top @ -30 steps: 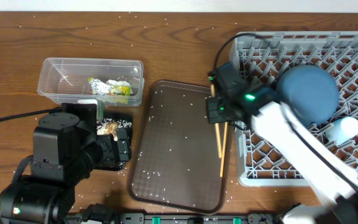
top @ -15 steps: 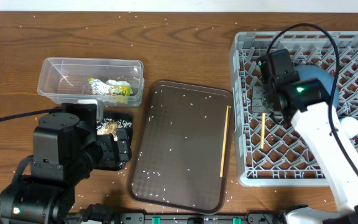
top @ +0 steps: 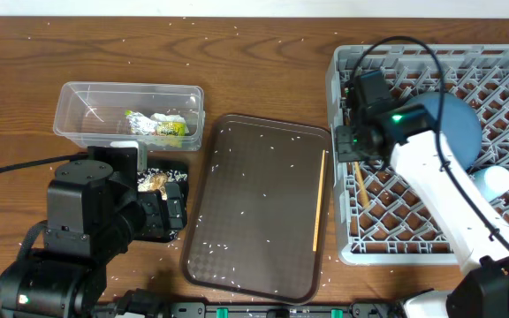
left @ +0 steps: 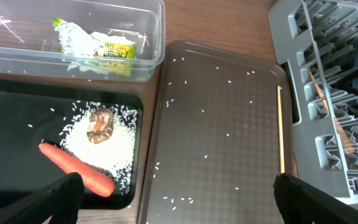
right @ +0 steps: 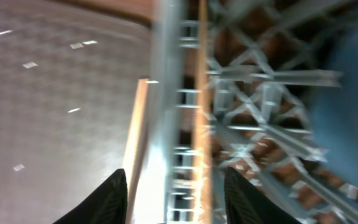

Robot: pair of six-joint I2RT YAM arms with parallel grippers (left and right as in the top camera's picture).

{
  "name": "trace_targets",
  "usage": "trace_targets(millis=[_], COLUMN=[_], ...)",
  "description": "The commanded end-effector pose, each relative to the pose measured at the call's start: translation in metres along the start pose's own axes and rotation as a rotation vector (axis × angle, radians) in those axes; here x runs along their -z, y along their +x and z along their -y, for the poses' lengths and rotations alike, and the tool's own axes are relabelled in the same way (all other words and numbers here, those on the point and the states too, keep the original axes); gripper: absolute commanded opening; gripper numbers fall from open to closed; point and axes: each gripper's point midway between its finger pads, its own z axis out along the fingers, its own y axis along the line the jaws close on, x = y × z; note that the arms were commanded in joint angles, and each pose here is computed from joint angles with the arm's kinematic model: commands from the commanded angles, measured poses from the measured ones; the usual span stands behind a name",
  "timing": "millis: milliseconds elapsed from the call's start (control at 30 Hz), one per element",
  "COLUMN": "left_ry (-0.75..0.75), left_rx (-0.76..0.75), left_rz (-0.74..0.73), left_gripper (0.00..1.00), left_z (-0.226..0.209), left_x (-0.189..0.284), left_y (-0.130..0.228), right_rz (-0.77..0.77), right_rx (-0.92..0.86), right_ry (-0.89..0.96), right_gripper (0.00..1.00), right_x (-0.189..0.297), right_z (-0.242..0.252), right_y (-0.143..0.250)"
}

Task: Sort waste into correct bins and load items into the dishwasher rack
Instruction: 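Carry the chopstick right and drop it into the grey rack, then grasp the second chopstick and place it into the grey rack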

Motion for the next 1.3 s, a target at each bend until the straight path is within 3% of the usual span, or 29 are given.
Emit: trace_targets(millis=[0,167,500,933,967,1133,1267], left_ry=[-0.009,-0.008,-0.009,-0.009,-0.009,-0.009,-0.009], left_rx=[0.003,0.003,0.002,0.002,0.002,0.002,0.002], left_rz=[0.018,0.018,0.018,0.018,0.018,0.018,0.018], left_gripper=[0.98,0.98,0.98,0.98,0.98,0.98,0.98], left_z=[-0.001,-0.001,-0.001,-0.001,-0.001,-0.001,-0.001], left_x=[0.004,0.005,0.004,0.004,0.004,0.004,0.004], left_y=[-0.005,-0.005,-0.005,-0.005,-0.005,-0.005,-0.005], right_rz=[0.027,-0.014,-0.267,-0.399,-0.404,-0.409,-0.411], right_rx=[0.017,-0.019,-0.08,-0.087,-0.086,-0.006,0.046], right_ry=[-0.08,-0.045,0.122,0.173,0.173,0.087,0.04], right_gripper=[0.46,0.47,0.46,0.49,0.48,0.26,0.25], right_x=[0.014,0.003,-0.073,-0.117,-0.118,-0.124,-0.124], right_z=[-0.034,-0.062,-0.06,-0.054,-0.054,-0.068,-0.075], right_y=[0.005,0.024,0.076,0.101,0.102,0.1,0.1])
